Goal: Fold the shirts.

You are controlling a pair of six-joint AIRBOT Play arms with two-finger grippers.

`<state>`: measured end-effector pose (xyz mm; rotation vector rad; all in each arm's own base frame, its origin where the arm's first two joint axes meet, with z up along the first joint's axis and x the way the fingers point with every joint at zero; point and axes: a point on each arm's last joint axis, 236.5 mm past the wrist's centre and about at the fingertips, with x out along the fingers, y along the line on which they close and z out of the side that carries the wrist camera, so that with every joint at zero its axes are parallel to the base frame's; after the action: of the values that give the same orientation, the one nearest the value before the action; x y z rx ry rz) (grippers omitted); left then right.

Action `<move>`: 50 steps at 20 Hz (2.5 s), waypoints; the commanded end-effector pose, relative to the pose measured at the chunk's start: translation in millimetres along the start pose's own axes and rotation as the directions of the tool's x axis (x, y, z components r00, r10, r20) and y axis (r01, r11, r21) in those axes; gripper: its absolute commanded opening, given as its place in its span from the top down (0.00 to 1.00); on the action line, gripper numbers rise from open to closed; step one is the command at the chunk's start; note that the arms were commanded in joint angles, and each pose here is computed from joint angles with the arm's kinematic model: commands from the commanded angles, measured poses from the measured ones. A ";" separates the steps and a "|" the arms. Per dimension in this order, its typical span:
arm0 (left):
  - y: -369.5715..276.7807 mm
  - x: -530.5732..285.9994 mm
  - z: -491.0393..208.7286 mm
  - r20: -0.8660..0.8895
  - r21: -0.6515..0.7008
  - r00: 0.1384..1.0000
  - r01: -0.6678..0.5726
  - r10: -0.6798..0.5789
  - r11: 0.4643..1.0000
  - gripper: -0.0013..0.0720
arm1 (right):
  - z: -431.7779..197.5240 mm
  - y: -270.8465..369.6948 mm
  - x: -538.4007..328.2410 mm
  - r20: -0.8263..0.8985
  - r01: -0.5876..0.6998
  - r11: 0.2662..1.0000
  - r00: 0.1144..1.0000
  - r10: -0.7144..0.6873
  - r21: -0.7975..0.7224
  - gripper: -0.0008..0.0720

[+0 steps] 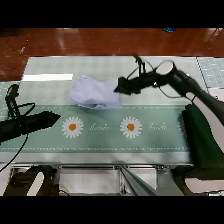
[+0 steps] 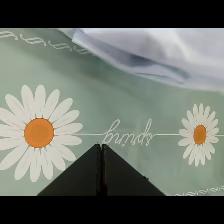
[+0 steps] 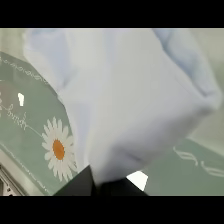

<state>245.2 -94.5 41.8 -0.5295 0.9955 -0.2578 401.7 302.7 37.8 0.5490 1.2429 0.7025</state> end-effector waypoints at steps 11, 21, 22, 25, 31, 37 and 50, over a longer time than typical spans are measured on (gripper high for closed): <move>-4.7 -0.1 -3.5 -0.014 -0.012 1.000 0.020 -0.020 1.000 0.96 | 94.2 -4.9 -328.8 0.409 0.252 0.955 0.864 -0.295 0.157 0.96; -6.9 -0.2 6.7 0.029 -0.018 0.999 0.030 -0.030 0.999 0.96 | -39.9 -92.1 -478.0 0.363 0.343 0.757 0.719 -0.593 0.556 0.96; -6.9 -0.3 7.7 0.033 -0.018 0.999 0.030 -0.029 0.999 0.96 | -57.8 -105.9 -480.1 0.327 0.363 0.713 0.702 -0.632 0.600 0.96; -6.8 -0.3 7.8 0.033 -0.017 0.999 0.030 -0.029 0.999 0.96 | -137.9 -154.3 -474.7 0.129 0.436 0.504 0.648 -0.750 0.746 0.96; -5.5 -2.5 33.8 0.143 -0.022 0.989 0.027 -0.024 0.999 0.96 | -327.5 -200.2 -458.7 -0.410 0.597 -0.067 0.460 -0.787 0.800 0.96; -4.1 0.4 38.5 0.153 -0.034 0.988 0.028 -0.023 0.999 0.96 | -379.5 -212.8 -404.5 -0.550 0.644 -0.138 0.501 -0.668 0.753 0.43; -155.8 -21.5 182.0 0.089 0.352 0.975 0.162 -0.206 0.922 0.96 | 68.0 -32.2 -313.0 0.575 0.205 0.977 0.793 -0.200 0.058 0.96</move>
<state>363.2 -139.7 196.9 -0.4850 0.7273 -0.5045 363.7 -43.1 199.7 0.7429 0.7974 0.0628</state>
